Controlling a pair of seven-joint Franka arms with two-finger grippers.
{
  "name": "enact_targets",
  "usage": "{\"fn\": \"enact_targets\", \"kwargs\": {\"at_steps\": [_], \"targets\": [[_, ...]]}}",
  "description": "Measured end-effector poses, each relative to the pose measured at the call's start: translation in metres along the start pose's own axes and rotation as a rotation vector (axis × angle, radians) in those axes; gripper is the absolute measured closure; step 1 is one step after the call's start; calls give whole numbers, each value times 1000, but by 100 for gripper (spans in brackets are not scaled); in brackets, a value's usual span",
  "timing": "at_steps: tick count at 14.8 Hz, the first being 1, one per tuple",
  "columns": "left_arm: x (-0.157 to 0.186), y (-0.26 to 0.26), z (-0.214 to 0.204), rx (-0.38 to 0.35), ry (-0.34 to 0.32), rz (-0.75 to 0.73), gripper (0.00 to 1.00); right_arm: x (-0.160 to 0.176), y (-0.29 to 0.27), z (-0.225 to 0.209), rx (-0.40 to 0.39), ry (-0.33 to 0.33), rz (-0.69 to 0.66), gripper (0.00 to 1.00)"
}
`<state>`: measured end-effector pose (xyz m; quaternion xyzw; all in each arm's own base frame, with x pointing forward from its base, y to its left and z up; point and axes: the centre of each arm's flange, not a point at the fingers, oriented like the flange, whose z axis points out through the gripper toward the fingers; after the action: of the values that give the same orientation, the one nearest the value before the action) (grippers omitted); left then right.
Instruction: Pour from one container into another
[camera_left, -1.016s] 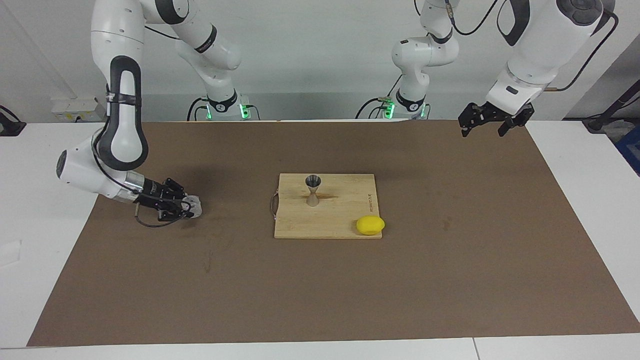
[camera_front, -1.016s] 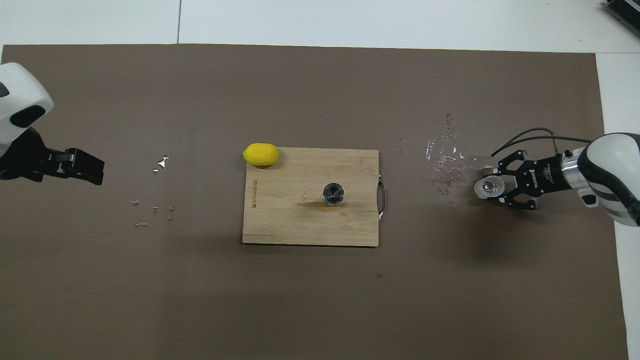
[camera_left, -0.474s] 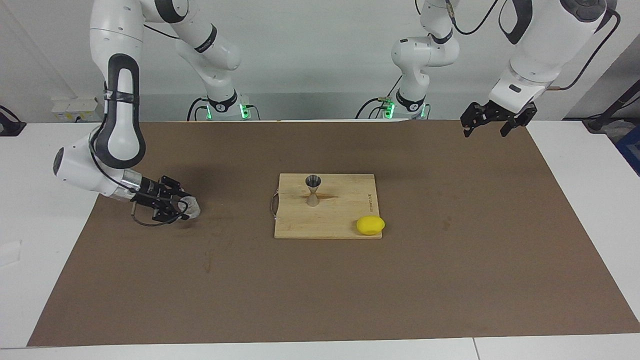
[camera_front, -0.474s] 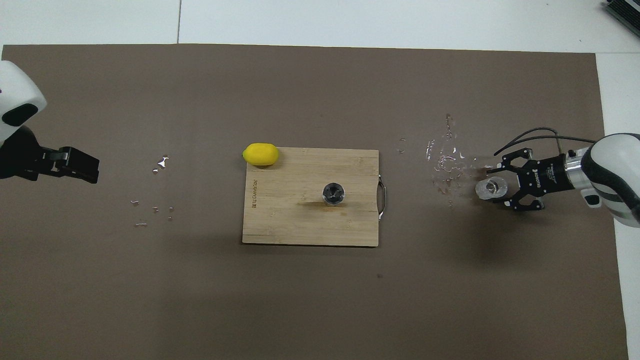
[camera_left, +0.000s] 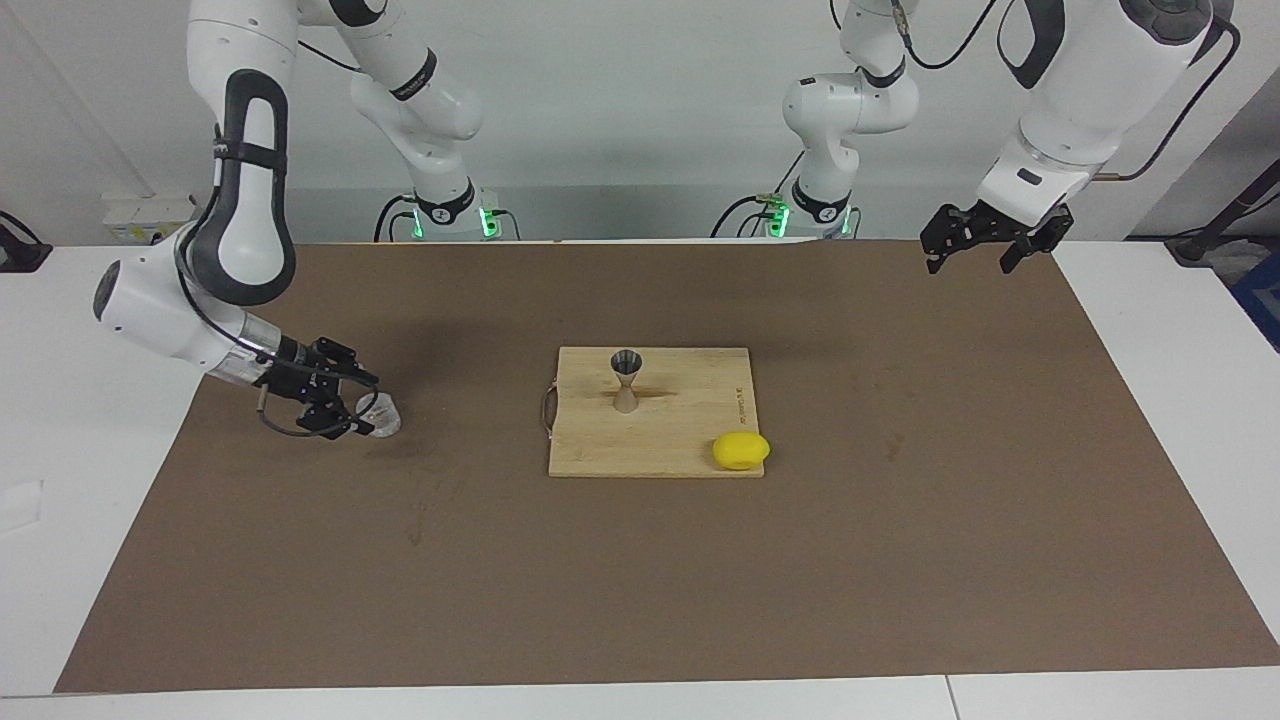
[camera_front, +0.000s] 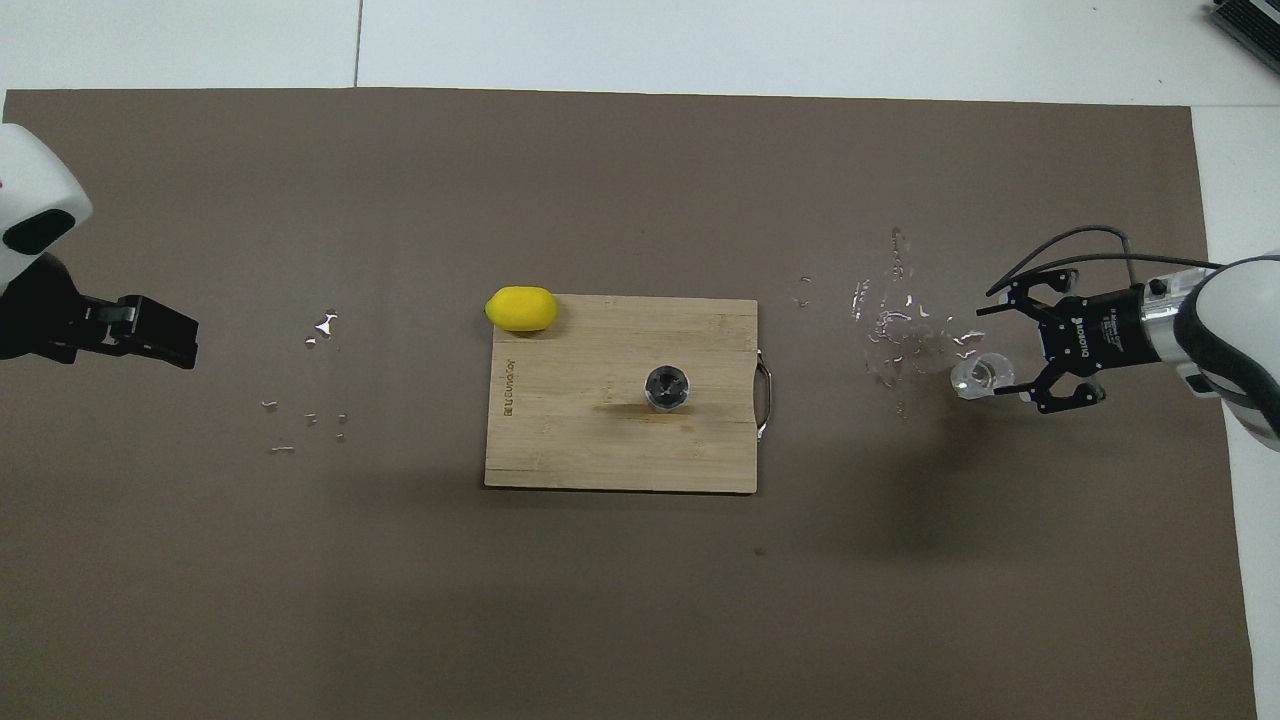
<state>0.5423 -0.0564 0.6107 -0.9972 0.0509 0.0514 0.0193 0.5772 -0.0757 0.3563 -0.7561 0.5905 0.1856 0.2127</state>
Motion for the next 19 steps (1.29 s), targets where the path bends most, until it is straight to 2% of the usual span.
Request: {"fn": "enact_targets", "kwargs": {"at_steps": [7, 9, 11, 15, 19], "targets": [[-7, -1, 13, 1, -29, -3, 0, -106, -24, 29, -188, 181, -338, 3], [-8, -1, 14, 2, -26, -3, 0, -138, -29, 42, -260, 256, -476, 3], [-8, -1, 13, 2, -20, -3, 0, -165, -34, 41, -298, 333, -582, 2], [-9, -3, 11, -33, -12, -11, 0, -195, -44, -12, -302, 445, -776, 1], [-9, -7, 10, -39, -9, -19, 0, -230, -48, -81, -364, 480, -955, 1]]}}
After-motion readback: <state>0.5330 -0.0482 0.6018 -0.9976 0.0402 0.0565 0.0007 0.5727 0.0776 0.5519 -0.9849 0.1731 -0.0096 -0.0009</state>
